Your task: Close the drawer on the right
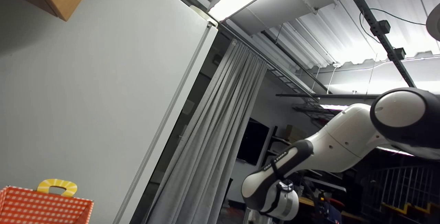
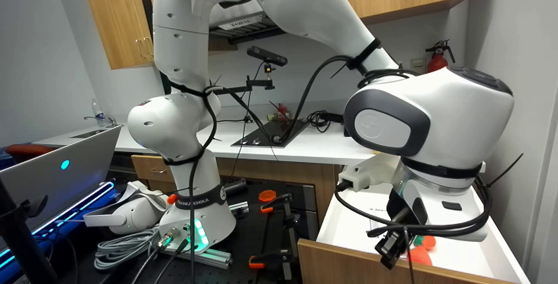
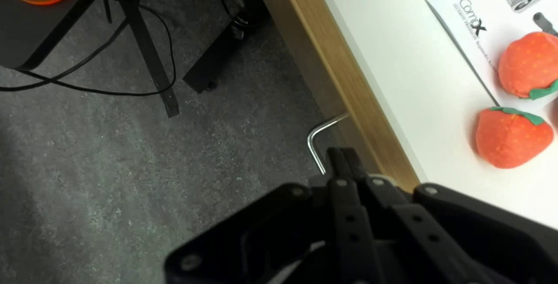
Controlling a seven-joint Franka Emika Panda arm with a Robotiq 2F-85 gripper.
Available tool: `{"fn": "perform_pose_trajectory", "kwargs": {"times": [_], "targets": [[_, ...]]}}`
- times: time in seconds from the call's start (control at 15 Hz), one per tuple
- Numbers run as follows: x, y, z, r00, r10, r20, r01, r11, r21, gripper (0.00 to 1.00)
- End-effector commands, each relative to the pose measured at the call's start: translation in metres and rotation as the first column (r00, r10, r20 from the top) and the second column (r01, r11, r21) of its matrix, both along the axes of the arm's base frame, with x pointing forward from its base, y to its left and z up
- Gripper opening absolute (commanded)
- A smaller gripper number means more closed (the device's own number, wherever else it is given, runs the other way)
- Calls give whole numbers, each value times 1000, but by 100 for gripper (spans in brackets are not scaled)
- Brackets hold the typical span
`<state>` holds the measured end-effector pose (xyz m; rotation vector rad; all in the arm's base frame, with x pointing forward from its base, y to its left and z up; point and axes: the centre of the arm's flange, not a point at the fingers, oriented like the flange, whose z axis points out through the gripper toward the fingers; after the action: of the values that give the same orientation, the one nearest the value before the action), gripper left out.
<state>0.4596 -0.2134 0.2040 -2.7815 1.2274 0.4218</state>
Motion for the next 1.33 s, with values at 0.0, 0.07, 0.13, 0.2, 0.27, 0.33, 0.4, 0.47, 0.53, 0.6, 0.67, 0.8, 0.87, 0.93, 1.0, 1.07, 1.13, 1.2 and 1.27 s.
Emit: {"fn": "perform_pose_trajectory", "kwargs": {"times": [0.0, 0.07, 0.13, 0.2, 0.27, 0.33, 0.4, 0.47, 0.53, 0.6, 0.67, 0.8, 0.87, 0.93, 1.0, 1.07, 1.13, 1.2, 1.27], "targets": [[14, -3, -22, 1000, 18, 5, -18, 999, 37, 0], [15, -3, -26, 1000, 25, -3, -25, 999, 37, 0], [16, -4, -28, 999, 32, -7, -31, 999, 37, 0], [17, -4, -30, 999, 38, -8, -38, 999, 34, 0], [17, -5, -32, 999, 45, -10, -45, 999, 32, 0], [18, -4, -33, 999, 52, -10, -51, 998, 28, 0], [18, -3, -34, 998, 55, -6, -55, 998, 25, 0], [19, 0, -35, 998, 60, 1, -60, 998, 24, 0], [19, 3, -35, 998, 60, 9, -61, 998, 28, 0], [19, 9, -35, 998, 63, 20, -63, 997, 34, 0], [19, 14, -35, 997, 65, 31, -66, 997, 35, 0], [23, 25, -36, 996, 70, 53, -71, 997, 36, 0], [25, 30, -37, 995, 73, 61, -75, 996, 37, 0], [28, 37, -39, 995, 78, 68, -81, 996, 43, 0], [30, 44, -40, 994, 81, 77, -84, 995, 46, 0], [33, 53, -41, 993, 85, 86, -89, 995, 54, 0], [37, 65, -42, 991, 86, 98, -93, 994, 63, 0], [40, 75, -42, 990, 88, 109, -96, 993, 74, 0], [45, 89, -43, 988, 89, 124, -100, 991, 89, 0]]}}
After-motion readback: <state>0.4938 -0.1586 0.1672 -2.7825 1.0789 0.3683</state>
